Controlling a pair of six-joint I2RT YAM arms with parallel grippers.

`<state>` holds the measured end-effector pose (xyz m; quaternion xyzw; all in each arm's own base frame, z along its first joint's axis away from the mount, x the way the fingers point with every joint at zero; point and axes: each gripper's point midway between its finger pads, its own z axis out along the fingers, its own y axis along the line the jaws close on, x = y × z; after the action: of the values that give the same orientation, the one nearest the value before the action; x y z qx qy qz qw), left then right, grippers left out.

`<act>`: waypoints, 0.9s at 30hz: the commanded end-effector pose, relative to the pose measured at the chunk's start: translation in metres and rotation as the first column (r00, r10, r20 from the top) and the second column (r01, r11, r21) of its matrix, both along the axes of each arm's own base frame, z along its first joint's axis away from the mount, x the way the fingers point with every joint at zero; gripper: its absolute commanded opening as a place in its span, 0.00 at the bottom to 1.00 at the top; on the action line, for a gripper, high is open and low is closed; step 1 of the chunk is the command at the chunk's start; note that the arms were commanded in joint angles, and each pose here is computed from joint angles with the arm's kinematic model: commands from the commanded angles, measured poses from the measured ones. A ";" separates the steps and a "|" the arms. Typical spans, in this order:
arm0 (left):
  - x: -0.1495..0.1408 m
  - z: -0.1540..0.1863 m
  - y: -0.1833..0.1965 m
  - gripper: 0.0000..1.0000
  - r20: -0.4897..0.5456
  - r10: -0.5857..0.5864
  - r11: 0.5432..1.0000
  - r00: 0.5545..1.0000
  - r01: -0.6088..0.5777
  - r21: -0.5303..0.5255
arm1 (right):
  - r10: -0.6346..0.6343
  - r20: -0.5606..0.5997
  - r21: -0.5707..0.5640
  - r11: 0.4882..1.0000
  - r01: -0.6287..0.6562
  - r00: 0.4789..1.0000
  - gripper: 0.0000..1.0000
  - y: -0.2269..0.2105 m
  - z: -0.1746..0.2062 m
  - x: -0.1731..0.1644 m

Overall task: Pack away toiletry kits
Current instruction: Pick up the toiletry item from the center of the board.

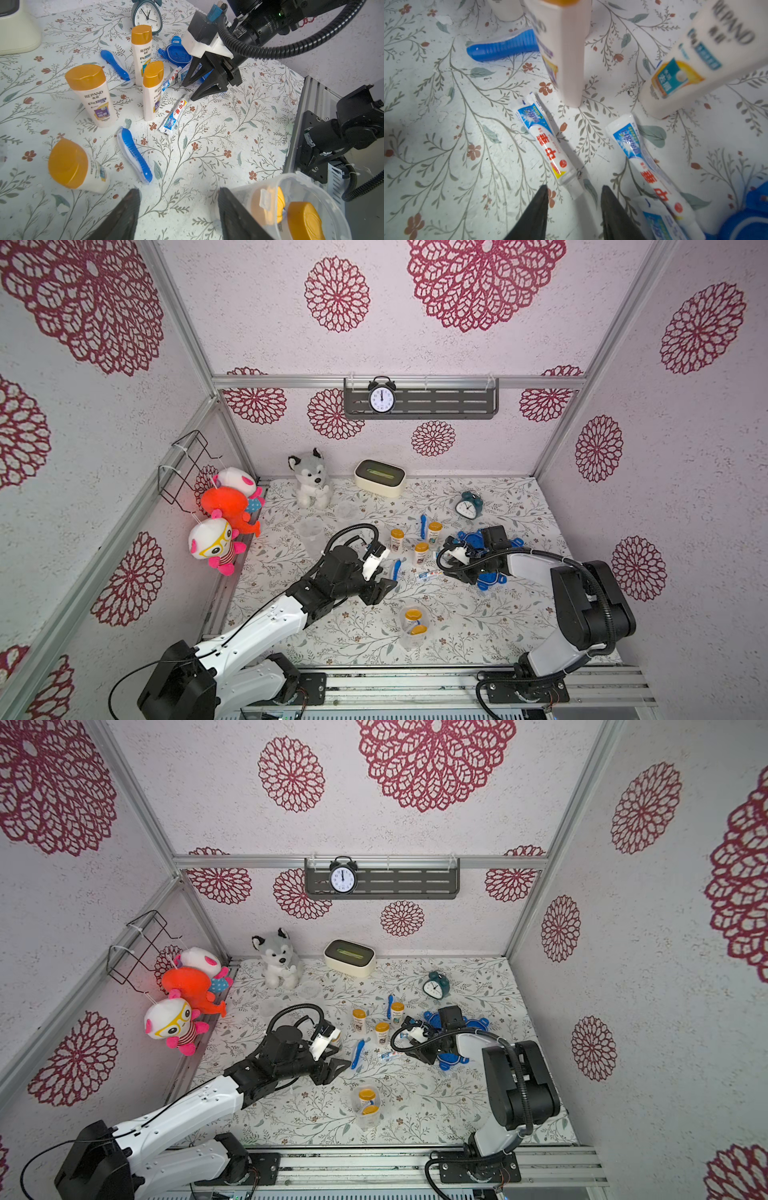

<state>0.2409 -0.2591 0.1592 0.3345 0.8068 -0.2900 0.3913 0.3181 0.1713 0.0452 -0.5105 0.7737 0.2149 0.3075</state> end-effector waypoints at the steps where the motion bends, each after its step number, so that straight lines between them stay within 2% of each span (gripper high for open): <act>1: 0.007 0.005 0.001 0.64 0.017 0.012 1.000 1.000 -0.012 -0.015 | 0.063 0.008 0.029 0.998 -0.063 0.998 0.44 0.009 0.006 -0.001; 7: 0.010 0.007 0.005 0.64 0.023 0.031 0.999 0.999 -0.030 -0.015 | 0.079 -0.008 0.010 0.997 -0.079 0.997 0.50 0.009 -0.004 -0.006; 13: 0.009 0.007 0.004 0.64 0.009 0.024 0.999 1.000 -0.023 -0.024 | 0.059 -0.026 -0.039 0.997 -0.060 0.998 0.50 0.013 -0.014 -0.004; 18: 0.006 0.009 0.001 0.64 -0.003 0.011 0.998 1.000 -0.011 -0.054 | 0.042 -0.036 -0.070 0.997 -0.045 0.998 0.47 0.017 -0.019 0.000; 27: 0.010 0.009 0.002 0.63 0.008 0.016 0.999 1.000 -0.016 -0.040 | 0.080 -0.023 -0.081 0.993 -0.082 0.997 0.38 0.021 -0.020 -0.011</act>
<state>0.2454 -0.2556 0.1613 0.3201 0.8095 -0.2995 0.3906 0.3132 0.1917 0.0205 -0.5451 0.7696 0.1990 0.2665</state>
